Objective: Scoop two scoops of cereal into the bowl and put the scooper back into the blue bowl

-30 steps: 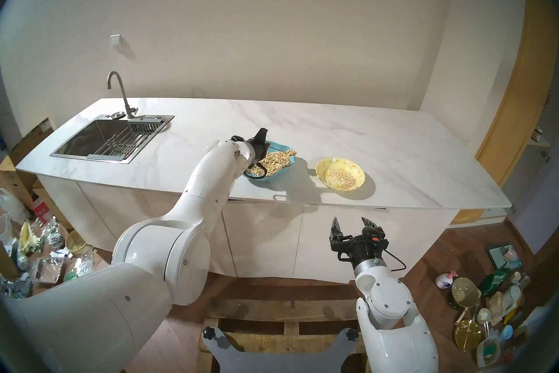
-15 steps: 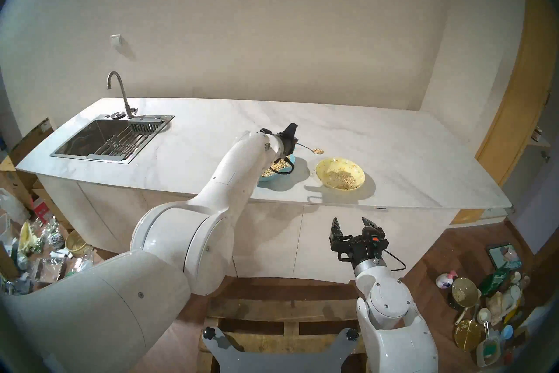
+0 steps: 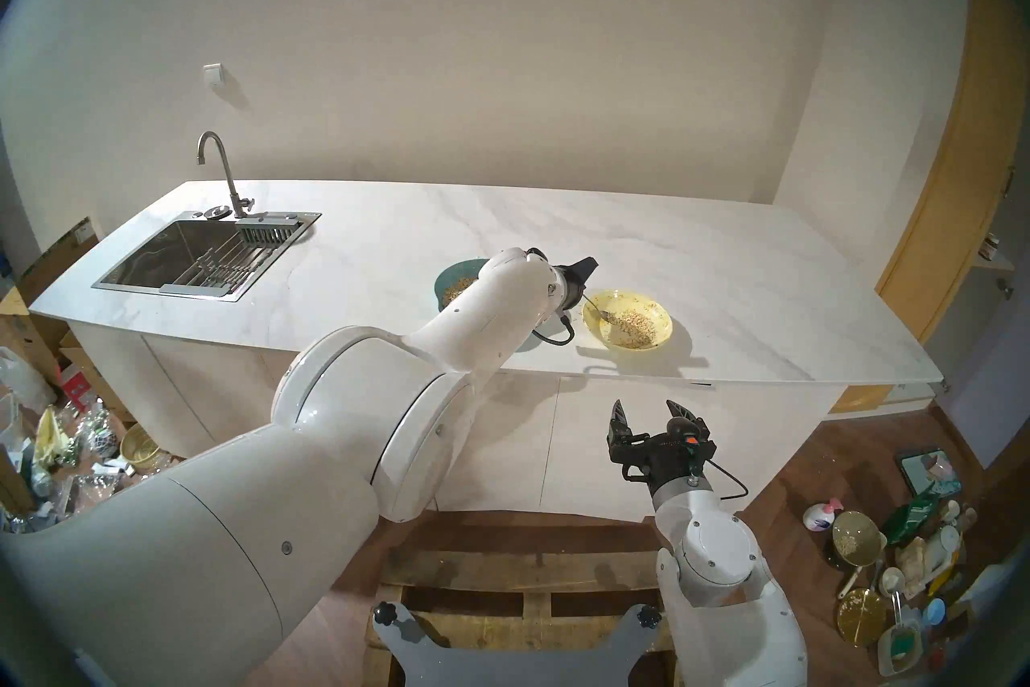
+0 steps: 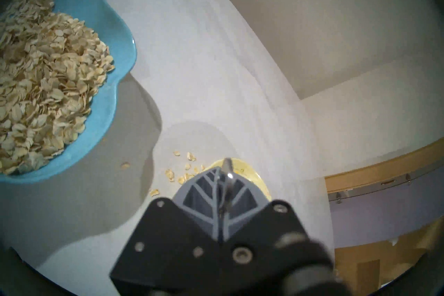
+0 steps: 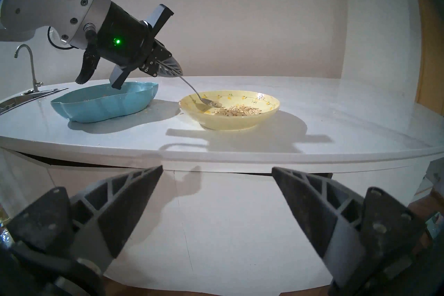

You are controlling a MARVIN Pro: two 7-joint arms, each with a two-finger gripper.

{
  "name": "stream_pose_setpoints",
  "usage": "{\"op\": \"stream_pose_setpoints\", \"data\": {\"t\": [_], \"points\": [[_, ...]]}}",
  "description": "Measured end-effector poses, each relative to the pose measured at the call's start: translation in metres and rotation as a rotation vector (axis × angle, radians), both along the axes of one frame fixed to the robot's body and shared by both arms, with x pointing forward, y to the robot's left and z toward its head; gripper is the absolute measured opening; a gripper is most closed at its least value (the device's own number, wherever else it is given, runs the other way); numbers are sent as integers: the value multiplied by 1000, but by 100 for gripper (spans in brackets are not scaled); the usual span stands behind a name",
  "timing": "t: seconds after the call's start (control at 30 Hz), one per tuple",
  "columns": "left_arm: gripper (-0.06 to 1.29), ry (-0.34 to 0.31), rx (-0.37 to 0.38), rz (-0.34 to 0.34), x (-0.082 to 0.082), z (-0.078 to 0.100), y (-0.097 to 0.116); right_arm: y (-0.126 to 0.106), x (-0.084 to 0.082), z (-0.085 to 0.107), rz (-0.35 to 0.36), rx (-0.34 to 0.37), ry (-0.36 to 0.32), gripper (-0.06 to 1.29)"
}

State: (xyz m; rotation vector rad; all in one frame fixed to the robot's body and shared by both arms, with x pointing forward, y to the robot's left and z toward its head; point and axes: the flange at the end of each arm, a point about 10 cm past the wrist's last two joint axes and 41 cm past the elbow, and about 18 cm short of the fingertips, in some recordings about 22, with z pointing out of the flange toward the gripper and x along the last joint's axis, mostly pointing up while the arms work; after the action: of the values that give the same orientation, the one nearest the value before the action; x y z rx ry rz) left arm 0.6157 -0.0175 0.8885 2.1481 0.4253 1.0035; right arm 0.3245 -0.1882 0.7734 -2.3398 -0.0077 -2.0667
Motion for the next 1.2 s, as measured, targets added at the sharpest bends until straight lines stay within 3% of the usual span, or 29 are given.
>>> {"op": "stream_pose_setpoints", "data": {"t": [0.17, 0.37, 0.6, 0.8, 0.97, 1.2], "points": [[-1, -70, 58, -12, 5, 9, 3, 0, 0, 0, 0, 0, 0, 123], [-1, -179, 146, -66, 7, 25, -9, 0, 0, 0, 0, 0, 0, 123], [-1, -268, 152, -100, 6, 42, -24, 0, 0, 0, 0, 0, 0, 123], [-1, -324, 92, -92, 7, 56, -30, 0, 0, 0, 0, 0, 0, 123], [-1, -369, 34, -31, 16, 66, -11, 0, 0, 0, 0, 0, 0, 123], [-1, -457, -23, 80, 26, 74, 50, 0, 0, 0, 0, 0, 0, 123]]}}
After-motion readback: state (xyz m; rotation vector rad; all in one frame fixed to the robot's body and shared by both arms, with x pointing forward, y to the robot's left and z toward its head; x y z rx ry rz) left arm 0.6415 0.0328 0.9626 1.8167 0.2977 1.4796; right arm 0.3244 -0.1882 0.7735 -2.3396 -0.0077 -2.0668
